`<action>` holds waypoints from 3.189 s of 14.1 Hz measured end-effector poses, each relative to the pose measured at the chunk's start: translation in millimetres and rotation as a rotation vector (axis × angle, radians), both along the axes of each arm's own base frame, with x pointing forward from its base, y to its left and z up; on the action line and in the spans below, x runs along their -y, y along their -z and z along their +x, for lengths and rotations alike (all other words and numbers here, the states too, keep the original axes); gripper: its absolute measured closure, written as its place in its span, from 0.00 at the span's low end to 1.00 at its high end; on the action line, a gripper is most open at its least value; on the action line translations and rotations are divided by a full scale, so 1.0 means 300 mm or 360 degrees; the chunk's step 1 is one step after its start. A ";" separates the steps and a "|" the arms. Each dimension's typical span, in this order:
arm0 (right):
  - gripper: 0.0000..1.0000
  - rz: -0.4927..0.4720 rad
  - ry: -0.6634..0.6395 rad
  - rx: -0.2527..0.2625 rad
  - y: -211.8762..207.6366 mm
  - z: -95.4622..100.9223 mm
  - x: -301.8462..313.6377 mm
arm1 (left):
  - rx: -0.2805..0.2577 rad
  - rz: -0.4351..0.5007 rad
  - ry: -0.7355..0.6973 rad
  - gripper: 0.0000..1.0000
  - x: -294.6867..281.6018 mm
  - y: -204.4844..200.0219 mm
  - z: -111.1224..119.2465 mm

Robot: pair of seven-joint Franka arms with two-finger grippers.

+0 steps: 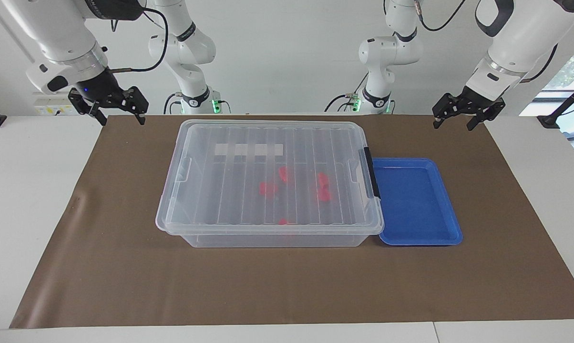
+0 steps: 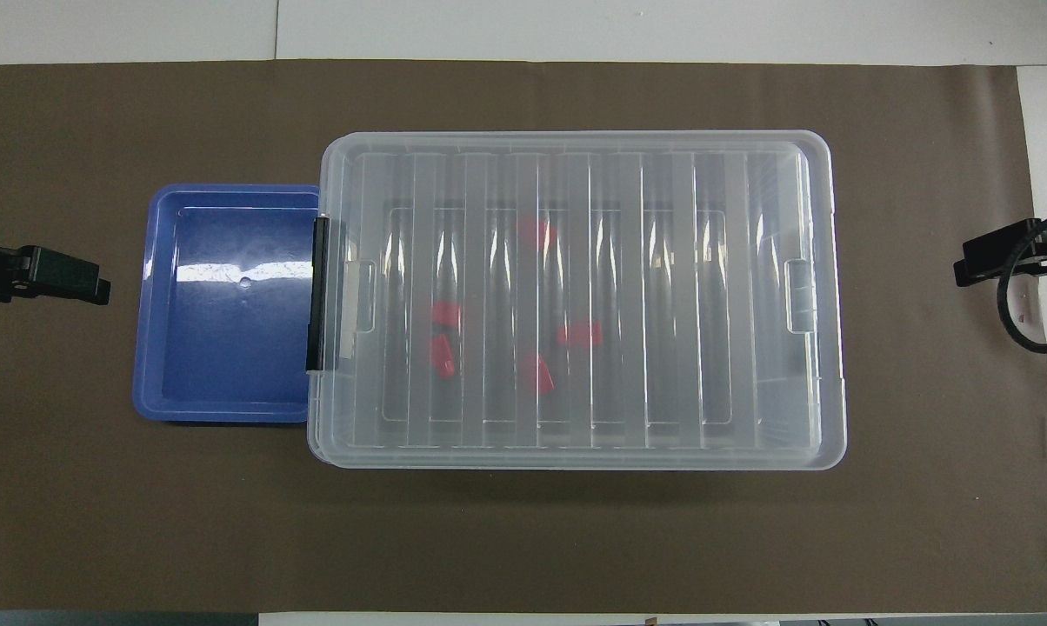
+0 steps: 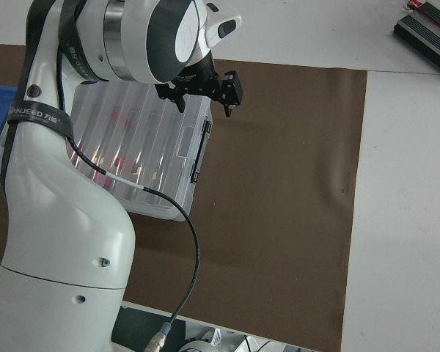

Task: Place red block in blue tray from box

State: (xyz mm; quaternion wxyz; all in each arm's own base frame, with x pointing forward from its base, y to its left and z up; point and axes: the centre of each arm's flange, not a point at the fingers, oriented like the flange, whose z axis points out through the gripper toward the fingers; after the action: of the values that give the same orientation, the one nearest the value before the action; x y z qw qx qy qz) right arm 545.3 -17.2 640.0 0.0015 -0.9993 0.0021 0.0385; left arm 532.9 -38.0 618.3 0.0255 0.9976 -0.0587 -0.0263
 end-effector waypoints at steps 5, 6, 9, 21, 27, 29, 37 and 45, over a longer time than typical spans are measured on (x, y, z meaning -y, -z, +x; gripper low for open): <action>0.00 0.0000 0.0000 0.0000 0.000 0.000 0.001 | 0.0000 0.0000 0.0000 0.00 0.000 0.000 0.000; 0.00 0.0000 0.0001 0.0000 0.000 0.000 0.001 | 0.0000 0.0000 0.0000 0.00 0.000 0.000 0.000; 0.00 0.0000 -0.0001 -0.0001 0.000 0.000 -0.001 | 0.0000 0.0000 0.0000 0.00 0.000 0.000 0.000; 0.00 -0.0003 -0.0013 0.0107 0.161 0.050 -0.081 | 0.0000 0.0000 0.0000 0.00 0.000 0.000 0.000; 0.00 -0.0002 0.0044 0.0097 0.280 0.077 -0.214 | 0.0000 0.0000 0.0000 0.00 0.000 0.000 0.000; 0.00 0.0002 0.0036 0.0090 0.357 0.093 -0.224 | 0.0000 0.0000 0.0000 0.00 0.000 0.000 0.000; 0.00 -0.0004 0.0042 0.0026 0.525 0.074 -0.215 | 0.0000 0.0000 0.0000 0.00 0.000 0.000 0.000; 0.00 -0.0004 0.0072 0.0033 0.617 0.064 -0.124 | 0.0000 0.0000 0.0000 0.00 0.000 0.000 0.000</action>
State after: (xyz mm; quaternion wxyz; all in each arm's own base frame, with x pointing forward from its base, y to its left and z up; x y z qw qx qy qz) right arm 564.6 19.9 455.1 0.0010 -0.9993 0.0249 0.0282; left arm 532.9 -38.0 618.3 0.0255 0.9976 -0.0587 -0.0263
